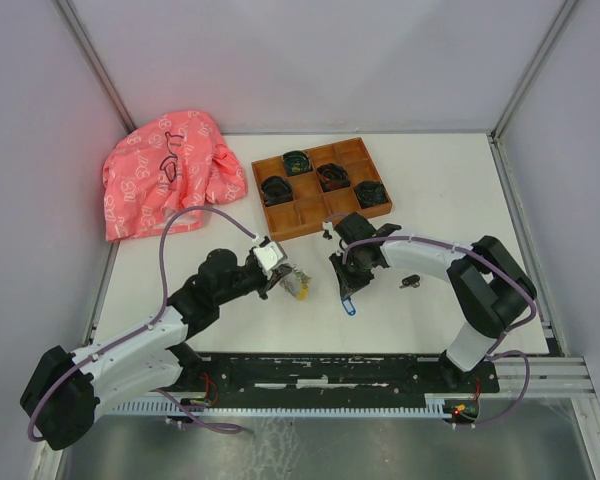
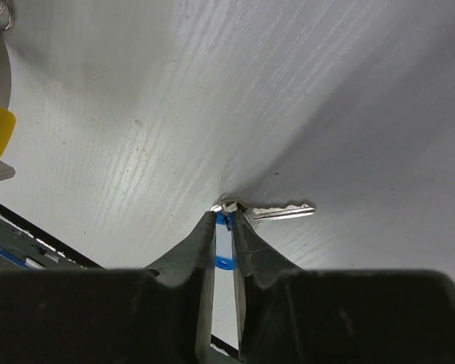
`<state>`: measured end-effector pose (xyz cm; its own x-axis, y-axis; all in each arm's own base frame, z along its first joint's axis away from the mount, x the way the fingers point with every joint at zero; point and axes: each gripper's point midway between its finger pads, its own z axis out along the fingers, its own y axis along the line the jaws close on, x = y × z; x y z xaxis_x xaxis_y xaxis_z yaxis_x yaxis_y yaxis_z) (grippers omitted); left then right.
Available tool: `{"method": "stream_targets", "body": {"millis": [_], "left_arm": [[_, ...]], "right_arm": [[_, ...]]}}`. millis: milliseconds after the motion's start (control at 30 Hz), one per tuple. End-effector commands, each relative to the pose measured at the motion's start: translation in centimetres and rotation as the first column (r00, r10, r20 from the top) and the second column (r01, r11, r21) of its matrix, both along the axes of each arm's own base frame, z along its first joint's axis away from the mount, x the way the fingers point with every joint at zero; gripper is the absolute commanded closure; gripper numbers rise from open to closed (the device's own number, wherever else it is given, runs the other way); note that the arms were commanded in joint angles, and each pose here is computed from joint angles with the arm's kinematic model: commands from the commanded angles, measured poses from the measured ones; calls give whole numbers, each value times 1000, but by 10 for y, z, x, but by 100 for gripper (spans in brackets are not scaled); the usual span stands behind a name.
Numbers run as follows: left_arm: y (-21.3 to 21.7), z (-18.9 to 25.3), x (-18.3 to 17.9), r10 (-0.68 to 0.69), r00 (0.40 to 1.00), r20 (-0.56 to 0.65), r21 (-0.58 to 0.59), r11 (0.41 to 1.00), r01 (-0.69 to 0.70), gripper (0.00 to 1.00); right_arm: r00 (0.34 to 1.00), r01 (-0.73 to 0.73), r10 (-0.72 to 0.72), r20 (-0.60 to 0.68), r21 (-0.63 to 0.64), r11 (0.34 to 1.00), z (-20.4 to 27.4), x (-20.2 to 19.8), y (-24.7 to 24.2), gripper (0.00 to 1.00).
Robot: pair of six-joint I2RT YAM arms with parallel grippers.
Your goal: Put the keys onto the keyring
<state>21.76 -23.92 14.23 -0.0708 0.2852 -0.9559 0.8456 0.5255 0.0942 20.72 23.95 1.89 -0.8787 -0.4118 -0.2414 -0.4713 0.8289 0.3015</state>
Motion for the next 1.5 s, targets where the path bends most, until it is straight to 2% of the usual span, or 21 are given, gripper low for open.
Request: {"method": "stream_targets", "body": {"millis": [0,333,467,567,767,900,1100,1200,1467], "left_arm": [[-3,16,5,-8,999,51,-29,1000,9,97],[-4,15,5,-10,999,51,-27,1000,11,97],[-3,15,4,-12,999,52,-26,1000,13,97],[-4,16,4,-16,998,56,-29,999,18,97],[-8,16,-4,-74,993,90,-33,996,77,97],[-12,14,-13,-148,981,123,-21,988,151,97],[-15,18,-22,-216,955,204,-20,974,224,97],[-17,25,-25,-234,941,246,-34,968,250,97],[-24,39,-38,-310,893,328,-51,938,344,97]], "right_arm": [[1000,-5,4,31,34,999,8,11,9,80],[1000,-16,16,15,24,1000,3,9,8,86],[999,-30,29,21,25,999,5,8,6,93],[997,-58,55,52,42,997,15,8,6,99],[963,-183,162,215,82,980,52,11,6,99],[874,-329,271,403,83,941,87,8,10,99],[653,-535,373,659,52,844,129,-5,19,99],[581,-572,341,739,72,817,147,-6,26,99],[387,-740,344,856,66,669,166,-28,41,99]]}}
